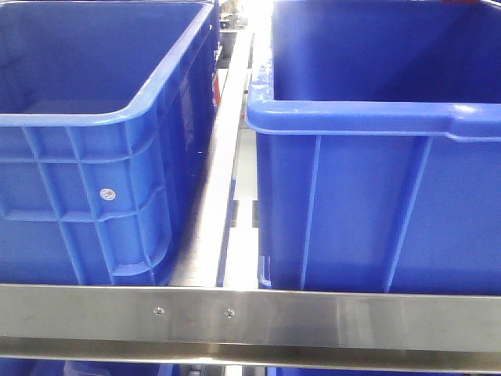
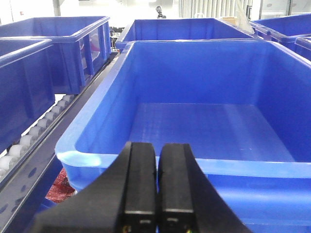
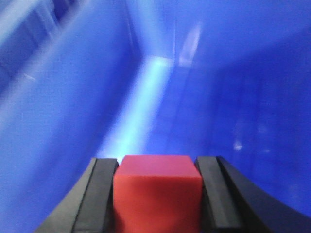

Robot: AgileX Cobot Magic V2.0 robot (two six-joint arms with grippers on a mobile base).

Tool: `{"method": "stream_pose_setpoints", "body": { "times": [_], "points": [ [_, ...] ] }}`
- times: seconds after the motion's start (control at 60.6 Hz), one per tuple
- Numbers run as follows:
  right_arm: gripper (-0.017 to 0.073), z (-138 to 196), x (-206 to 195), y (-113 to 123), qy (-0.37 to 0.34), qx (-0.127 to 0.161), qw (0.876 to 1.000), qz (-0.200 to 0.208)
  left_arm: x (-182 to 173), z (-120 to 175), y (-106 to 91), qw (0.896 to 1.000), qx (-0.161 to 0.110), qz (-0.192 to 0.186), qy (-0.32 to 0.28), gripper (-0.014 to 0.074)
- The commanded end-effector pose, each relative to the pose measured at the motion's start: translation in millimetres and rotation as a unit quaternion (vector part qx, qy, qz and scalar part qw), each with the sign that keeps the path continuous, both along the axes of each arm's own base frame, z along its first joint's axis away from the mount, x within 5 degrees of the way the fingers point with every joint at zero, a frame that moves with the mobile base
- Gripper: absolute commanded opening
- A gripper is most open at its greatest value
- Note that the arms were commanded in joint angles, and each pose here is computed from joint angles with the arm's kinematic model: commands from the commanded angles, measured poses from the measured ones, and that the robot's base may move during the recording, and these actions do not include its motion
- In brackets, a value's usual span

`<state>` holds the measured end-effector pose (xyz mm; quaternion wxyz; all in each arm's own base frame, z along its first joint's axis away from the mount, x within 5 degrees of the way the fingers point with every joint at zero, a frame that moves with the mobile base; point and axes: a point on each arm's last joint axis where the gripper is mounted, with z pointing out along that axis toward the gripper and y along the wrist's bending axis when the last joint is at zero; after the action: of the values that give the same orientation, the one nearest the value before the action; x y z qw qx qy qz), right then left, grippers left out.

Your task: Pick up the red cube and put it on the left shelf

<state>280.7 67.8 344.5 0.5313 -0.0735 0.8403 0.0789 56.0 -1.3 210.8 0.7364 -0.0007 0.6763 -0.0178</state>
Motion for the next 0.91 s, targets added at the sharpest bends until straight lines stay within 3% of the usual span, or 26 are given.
{"method": "stream_pose_setpoints", "body": {
  "times": [0.0,0.099,0.116,0.446,0.512,0.627,0.694,0.892],
  "points": [
    [0.0332,25.9,5.8,1.4,-0.073,0.006,0.997,0.004,-1.1,0.3,-0.2,0.999,-0.001,-0.002,-0.038,0.0101],
    [0.0647,24.9,9.2,2.3,-0.080,0.007,0.997,0.004,-1.1,0.3,-0.2,0.999,-0.001,-0.002,-0.038,0.0101],
    [0.0649,24.7,9.6,2.3,-0.081,0.005,0.997,0.005,-1.1,0.3,-0.2,0.999,-0.001,-0.002,-0.038,0.0101],
    [0.0506,34.8,4.7,1.2,-0.111,0.011,0.994,0.005,-1.1,0.3,-0.2,0.999,-0.001,-0.002,-0.038,0.0101],
    [0.0387,39.3,-1.2,-0.2,-0.121,0.013,0.993,0.005,-1.1,0.3,-0.2,0.999,-0.001,-0.002,-0.038,0.0101],
    [0.0036,49.3,-23.0,-5.3,-0.165,0.024,0.986,0.005,-1.1,0.3,-0.2,0.999,-0.001,-0.002,-0.038,0.0101],
    [0.0071,50.7,-36.3,-8.3,-0.198,0.032,0.980,0.006,-1.1,0.3,-0.2,0.999,-0.001,-0.002,-0.038,0.0101],
    [0.0058,53.3,-72.9,-16.6,-0.281,0.053,0.958,0.008,-1.1,0.3,-0.2,0.999,-0.001,-0.002,-0.038,0.0101]
  ]
}}
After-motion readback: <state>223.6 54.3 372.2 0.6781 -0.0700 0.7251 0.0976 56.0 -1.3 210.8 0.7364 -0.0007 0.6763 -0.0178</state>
